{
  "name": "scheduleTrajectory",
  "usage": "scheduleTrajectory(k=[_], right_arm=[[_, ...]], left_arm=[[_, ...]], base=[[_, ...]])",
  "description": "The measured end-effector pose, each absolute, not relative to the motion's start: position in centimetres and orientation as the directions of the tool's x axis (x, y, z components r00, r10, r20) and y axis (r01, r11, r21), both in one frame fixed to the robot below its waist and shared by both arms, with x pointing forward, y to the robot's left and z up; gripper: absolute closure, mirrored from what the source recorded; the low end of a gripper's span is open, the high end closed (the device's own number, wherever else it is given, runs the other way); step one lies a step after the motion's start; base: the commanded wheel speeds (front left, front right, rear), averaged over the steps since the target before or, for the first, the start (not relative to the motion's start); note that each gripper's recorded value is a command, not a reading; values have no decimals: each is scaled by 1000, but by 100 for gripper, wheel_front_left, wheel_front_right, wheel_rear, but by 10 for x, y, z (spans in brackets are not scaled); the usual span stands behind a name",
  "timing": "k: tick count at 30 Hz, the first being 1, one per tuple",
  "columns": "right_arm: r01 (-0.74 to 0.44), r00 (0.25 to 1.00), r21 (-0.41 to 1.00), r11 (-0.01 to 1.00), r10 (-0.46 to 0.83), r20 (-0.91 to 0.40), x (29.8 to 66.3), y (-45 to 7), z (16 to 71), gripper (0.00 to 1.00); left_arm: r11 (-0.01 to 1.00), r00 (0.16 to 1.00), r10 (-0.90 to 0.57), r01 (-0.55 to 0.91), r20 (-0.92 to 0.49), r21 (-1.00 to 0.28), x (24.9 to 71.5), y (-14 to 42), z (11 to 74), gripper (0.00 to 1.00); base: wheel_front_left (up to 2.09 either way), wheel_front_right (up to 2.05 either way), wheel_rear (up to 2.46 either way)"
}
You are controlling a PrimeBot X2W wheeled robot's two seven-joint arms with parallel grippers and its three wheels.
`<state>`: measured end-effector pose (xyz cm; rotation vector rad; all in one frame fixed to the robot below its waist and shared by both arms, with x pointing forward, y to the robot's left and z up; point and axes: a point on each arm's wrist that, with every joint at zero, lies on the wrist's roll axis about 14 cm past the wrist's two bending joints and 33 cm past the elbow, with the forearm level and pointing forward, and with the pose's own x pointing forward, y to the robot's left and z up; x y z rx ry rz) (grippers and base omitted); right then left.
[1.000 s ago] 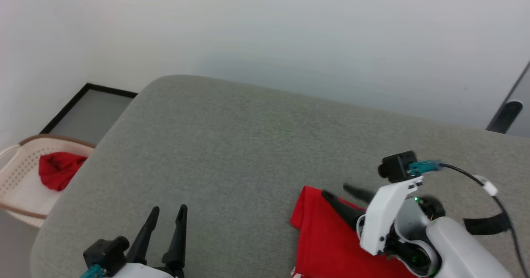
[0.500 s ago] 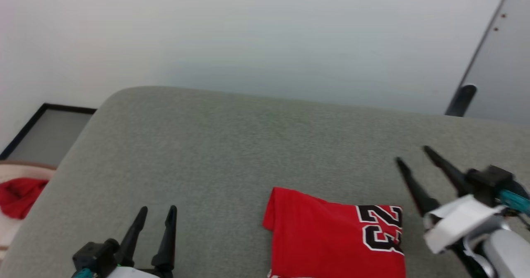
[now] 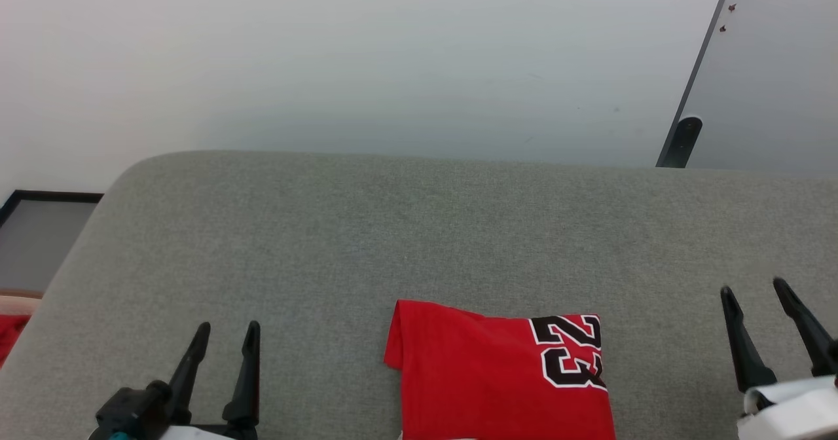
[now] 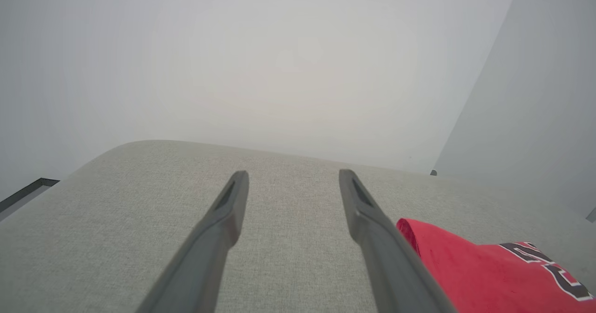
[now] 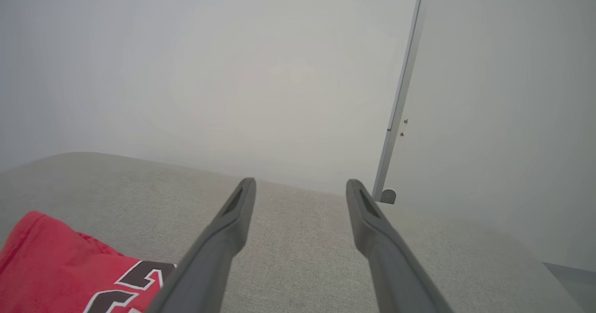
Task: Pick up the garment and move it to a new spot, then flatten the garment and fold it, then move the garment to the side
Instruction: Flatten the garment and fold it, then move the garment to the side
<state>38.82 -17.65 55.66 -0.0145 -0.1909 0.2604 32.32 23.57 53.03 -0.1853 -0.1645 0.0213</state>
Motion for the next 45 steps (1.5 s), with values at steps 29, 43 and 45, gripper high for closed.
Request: scheduleTrajectory(k=[29,43,45], right_arm=[[-400,910,-18,917,399,114,385,-113,529,0],[-461,771,63,885,434,-465,395,-89,446,0],[-462,736,67,884,424,-528,393,-89,437,0]], left_arm=[[972,956,214,-189,200,-136,287,296,542,0],[956,949,265,-236,173,-173,263,300,529,0],[956,950,265,-236,167,-177,262,298,527,0]], base=[[0,0,0],[0,0,0],[0,0,0]])
